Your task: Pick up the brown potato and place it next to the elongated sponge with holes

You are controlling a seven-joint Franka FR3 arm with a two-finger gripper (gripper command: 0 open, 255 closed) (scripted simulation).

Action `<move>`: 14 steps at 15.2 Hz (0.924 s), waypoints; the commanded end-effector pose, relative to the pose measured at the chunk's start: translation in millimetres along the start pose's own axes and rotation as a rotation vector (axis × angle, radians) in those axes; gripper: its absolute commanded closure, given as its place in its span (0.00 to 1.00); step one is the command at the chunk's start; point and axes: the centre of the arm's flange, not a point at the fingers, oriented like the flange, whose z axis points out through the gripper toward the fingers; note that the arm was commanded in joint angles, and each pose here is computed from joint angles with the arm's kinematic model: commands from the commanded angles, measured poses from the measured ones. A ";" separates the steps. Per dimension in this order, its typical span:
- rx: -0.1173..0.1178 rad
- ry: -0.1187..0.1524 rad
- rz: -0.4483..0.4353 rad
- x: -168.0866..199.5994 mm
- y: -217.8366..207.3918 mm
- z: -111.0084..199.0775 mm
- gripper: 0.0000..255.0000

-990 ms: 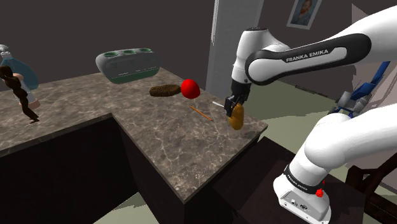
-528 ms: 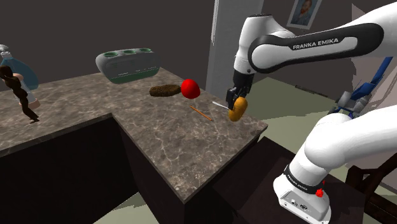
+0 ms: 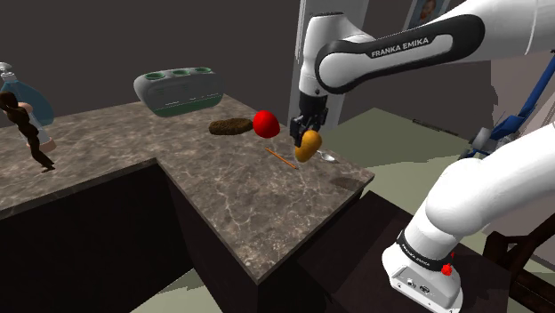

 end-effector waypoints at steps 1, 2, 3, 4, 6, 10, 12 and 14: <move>0.001 0.000 0.000 25.0 -13.5 0.2 1.00; 0.001 0.000 0.000 36.0 -20.8 0.2 1.00; 0.001 0.000 0.000 46.9 -28.2 0.2 1.00; 0.001 0.000 0.000 57.9 -35.5 0.3 1.00; 0.001 0.000 0.000 79.9 -50.1 0.3 1.00; 0.001 0.000 0.000 123.8 -79.4 0.4 1.00; 0.001 0.000 0.000 145.8 -94.0 0.5 1.00; 0.001 0.000 0.000 167.8 -108.7 0.5 1.00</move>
